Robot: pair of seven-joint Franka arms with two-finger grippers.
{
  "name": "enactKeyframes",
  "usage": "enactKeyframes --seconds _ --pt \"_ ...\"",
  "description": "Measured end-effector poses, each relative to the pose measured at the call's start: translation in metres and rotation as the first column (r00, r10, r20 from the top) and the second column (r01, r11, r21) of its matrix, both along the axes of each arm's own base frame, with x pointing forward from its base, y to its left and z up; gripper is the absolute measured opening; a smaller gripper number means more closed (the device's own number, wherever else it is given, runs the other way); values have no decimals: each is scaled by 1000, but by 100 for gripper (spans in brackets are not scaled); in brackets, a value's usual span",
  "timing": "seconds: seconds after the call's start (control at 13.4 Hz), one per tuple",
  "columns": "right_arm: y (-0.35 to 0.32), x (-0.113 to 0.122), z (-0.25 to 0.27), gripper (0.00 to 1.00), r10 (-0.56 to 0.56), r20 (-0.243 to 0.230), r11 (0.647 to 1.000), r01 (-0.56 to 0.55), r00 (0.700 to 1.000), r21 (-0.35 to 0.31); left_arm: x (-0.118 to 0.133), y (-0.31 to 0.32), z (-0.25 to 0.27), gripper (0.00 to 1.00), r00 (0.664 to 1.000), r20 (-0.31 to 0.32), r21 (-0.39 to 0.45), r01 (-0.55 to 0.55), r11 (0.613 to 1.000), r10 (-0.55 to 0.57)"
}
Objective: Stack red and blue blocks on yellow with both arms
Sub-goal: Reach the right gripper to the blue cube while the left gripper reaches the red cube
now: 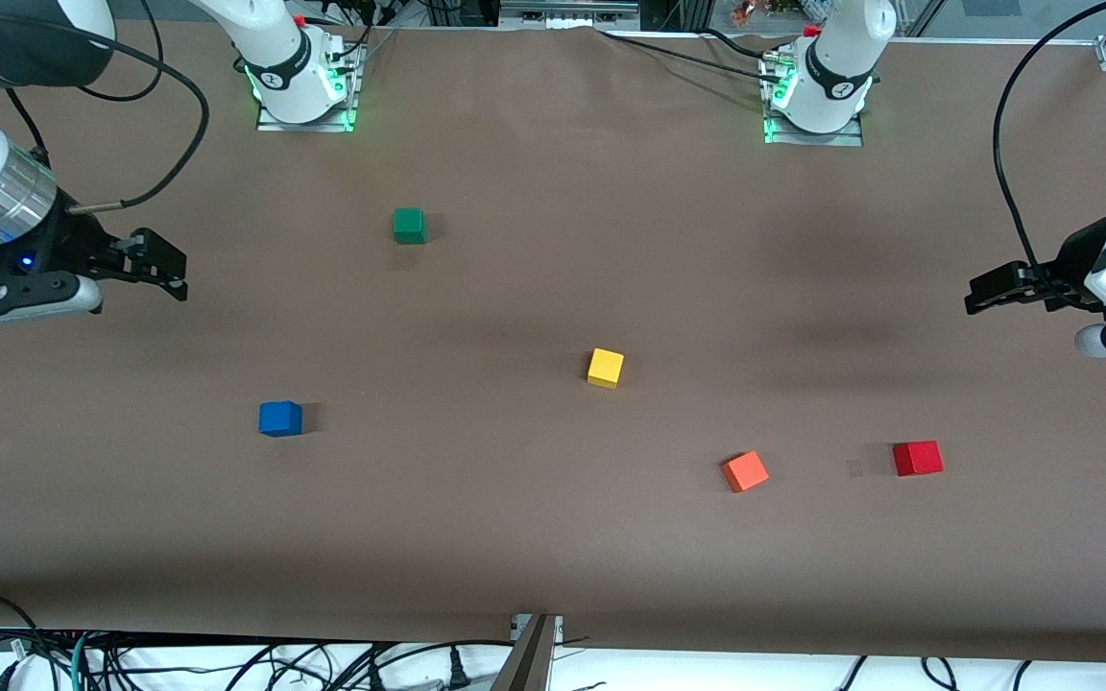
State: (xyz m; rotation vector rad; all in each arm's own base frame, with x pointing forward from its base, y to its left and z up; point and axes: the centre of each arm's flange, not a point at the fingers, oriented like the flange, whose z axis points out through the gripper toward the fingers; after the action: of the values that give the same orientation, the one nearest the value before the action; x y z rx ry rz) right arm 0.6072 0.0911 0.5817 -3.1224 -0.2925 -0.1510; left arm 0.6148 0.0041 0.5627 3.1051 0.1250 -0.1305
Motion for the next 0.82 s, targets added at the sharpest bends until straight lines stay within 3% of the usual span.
enactKeyframes --seconds 0.3,0.82 --pt "24 1 -9 100 12 -7 1000 -12 1000 0 1 2 -2 100 1000 -3 0 -3 1000 3" --pt "16 0 15 100 -2 40 1000 2 999 8 20 33 -42 100 998 -44 -5 -49 999 49"
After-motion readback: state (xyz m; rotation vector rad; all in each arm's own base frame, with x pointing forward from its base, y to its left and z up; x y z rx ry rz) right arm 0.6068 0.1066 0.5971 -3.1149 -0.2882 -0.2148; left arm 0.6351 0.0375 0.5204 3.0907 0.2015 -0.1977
